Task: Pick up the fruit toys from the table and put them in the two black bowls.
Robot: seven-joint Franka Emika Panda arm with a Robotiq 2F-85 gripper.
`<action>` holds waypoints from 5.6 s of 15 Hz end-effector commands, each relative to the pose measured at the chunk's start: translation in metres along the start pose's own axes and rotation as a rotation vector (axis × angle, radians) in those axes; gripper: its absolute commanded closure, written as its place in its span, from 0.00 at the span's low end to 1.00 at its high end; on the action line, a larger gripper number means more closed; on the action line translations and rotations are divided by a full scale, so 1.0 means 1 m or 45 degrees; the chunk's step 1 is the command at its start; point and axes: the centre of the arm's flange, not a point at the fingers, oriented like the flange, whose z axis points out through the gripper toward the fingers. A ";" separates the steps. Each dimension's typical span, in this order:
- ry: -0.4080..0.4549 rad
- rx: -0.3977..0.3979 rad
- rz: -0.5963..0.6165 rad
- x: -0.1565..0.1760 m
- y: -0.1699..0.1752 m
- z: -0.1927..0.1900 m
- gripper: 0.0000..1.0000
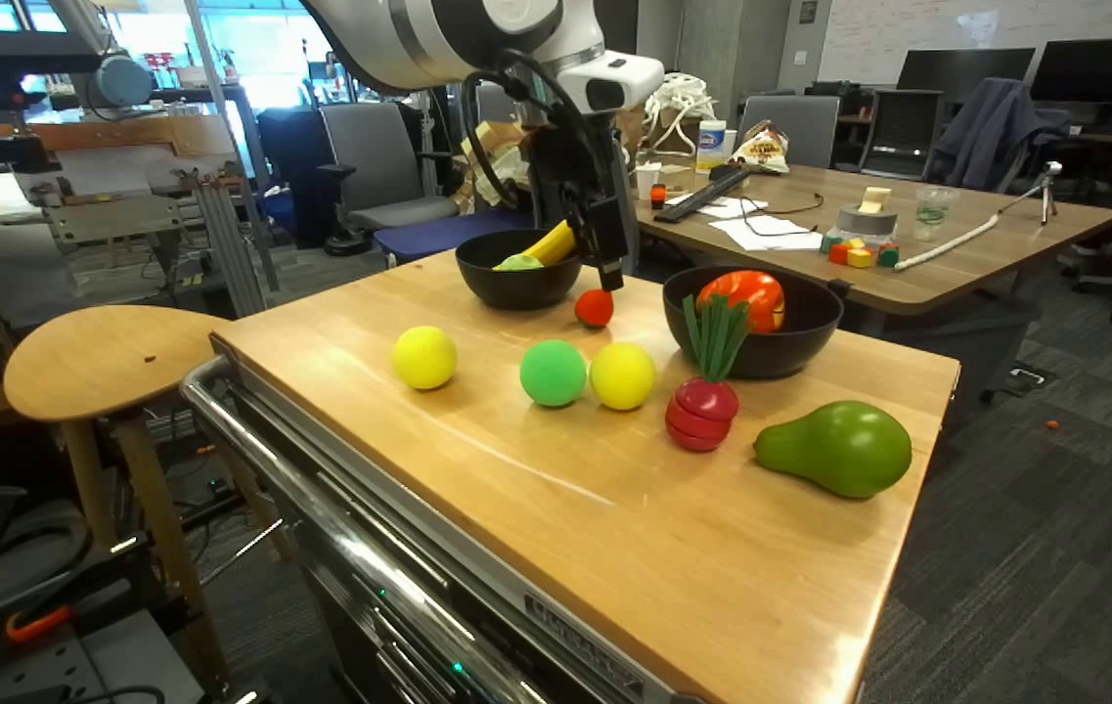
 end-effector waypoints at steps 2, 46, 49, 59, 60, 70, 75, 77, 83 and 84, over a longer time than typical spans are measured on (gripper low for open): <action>-0.042 -0.021 0.061 0.019 -0.019 0.016 0.00; 0.125 -0.132 0.683 0.122 0.095 -0.059 0.00; 0.112 -0.107 0.699 0.111 0.124 -0.084 0.00; -0.095 -0.201 0.719 0.046 0.199 -0.058 0.00; -0.112 -0.205 0.724 0.043 0.199 -0.052 0.00; -0.129 -0.219 0.717 0.048 0.185 -0.039 0.73; -0.092 -0.172 0.699 0.046 0.178 -0.038 1.00; -0.088 -0.149 0.703 0.048 0.176 -0.039 1.00; -0.035 0.054 0.774 0.064 0.149 -0.086 0.99; -0.014 0.074 0.777 0.069 0.142 -0.095 0.99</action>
